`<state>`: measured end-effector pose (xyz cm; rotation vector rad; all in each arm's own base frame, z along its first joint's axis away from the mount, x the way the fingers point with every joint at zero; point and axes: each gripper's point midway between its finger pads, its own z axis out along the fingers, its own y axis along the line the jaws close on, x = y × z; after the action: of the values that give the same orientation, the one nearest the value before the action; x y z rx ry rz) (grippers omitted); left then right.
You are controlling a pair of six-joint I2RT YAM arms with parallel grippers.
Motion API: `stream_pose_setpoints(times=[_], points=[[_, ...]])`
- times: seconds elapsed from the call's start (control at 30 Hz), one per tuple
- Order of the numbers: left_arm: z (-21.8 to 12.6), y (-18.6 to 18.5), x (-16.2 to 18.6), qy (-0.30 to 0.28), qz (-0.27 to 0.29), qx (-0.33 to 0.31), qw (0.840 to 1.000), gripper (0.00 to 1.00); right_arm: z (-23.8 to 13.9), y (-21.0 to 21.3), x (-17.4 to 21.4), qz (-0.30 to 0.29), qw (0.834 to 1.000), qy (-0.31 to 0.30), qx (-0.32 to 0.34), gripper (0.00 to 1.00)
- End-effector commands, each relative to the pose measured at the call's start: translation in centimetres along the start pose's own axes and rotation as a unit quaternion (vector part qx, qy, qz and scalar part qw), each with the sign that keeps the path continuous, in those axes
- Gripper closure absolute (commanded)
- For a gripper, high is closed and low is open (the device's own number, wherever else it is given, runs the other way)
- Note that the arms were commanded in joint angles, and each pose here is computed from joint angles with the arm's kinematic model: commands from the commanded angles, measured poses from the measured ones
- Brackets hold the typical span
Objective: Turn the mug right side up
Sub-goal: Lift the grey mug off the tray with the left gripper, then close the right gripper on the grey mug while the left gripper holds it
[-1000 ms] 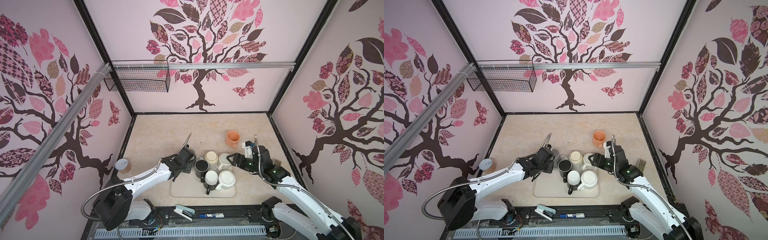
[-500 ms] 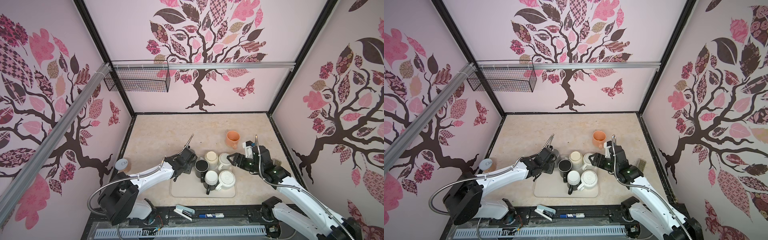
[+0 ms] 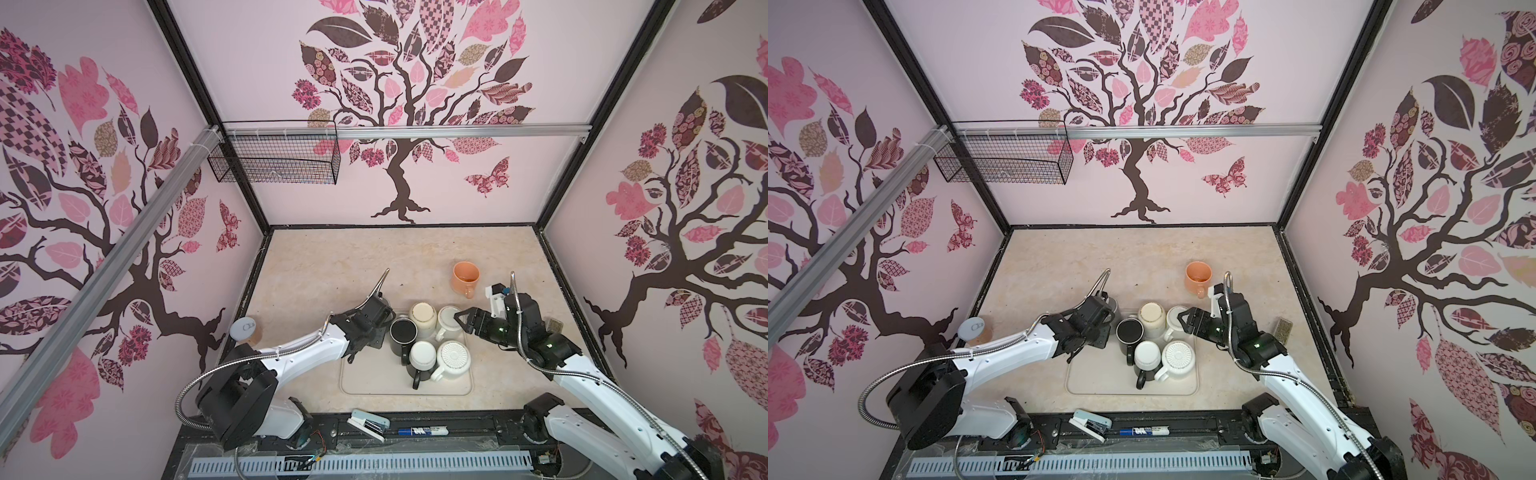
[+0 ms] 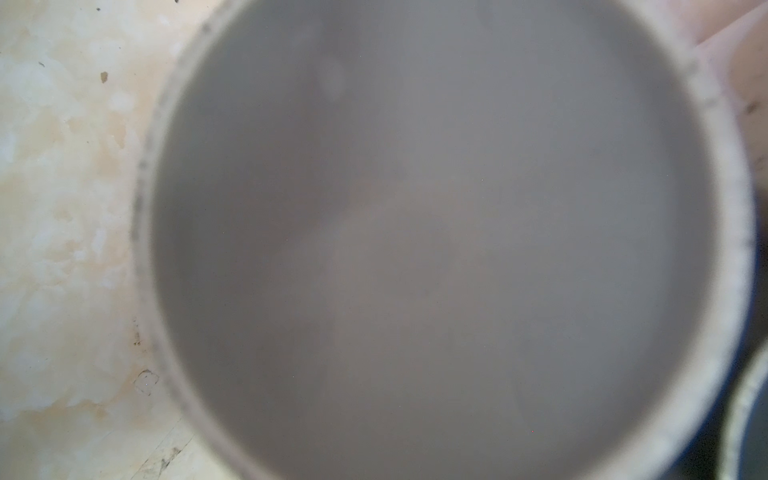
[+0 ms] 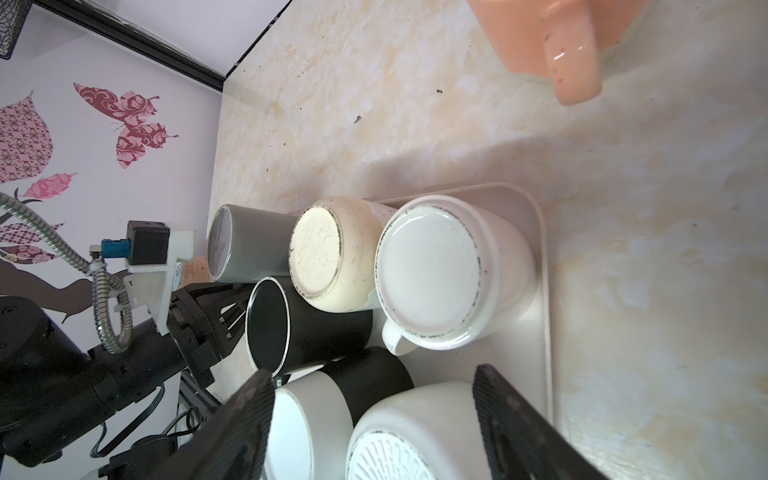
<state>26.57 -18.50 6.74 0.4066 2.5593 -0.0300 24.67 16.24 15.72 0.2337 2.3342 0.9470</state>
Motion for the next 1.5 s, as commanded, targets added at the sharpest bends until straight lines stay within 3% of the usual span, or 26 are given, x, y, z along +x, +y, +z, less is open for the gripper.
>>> stream_pose_setpoints(times=[0.0, 0.17, 0.4, 0.73, 0.97, 1.17, 1.37, 1.47], points=[[-1.2, 1.8, -3.0, -0.047, -0.02, -0.051, 0.997, 1.0, -0.4, 0.9, -0.4, 0.002, 1.0, -0.009, -0.016, 0.22], [-2.7, 3.3, -3.6, -0.068, -0.021, -0.084, 0.994, 1.0, -1.0, 1.9, -0.8, 0.001, 0.999, -0.016, -0.032, 0.22], [-6.5, 4.0, -5.4, -0.124, -0.037, -0.078, 0.989, 1.0, -2.0, 4.4, -1.2, 0.008, 0.997, -0.021, -0.074, 0.23], [-13.1, 3.4, -8.5, -0.185, -0.075, -0.006, 0.98, 1.0, -4.4, 10.1, -1.5, 0.015, 0.983, -0.031, -0.178, 0.25], [-20.1, 1.7, -11.3, -0.249, -0.117, 0.11, 0.955, 1.0, -3.3, 14.6, 0.7, 0.037, 0.95, -0.016, -0.309, 0.28], [-25.0, 0.3, -12.7, -0.284, -0.152, 0.204, 0.925, 1.0, -1.3, 16.8, 0.8, 0.067, 0.923, -0.001, -0.379, 0.33], [-27.7, -0.5, -13.5, -0.307, -0.178, 0.264, 0.897, 1.0, -1.1, 19.8, -0.2, 0.077, 0.894, 0.002, -0.44, 0.38], [-28.2, -0.7, -13.9, -0.311, -0.182, 0.275, 0.891, 1.0, -0.7, 21.1, 0.0, 0.081, 0.884, 0.014, -0.461, 0.4]])
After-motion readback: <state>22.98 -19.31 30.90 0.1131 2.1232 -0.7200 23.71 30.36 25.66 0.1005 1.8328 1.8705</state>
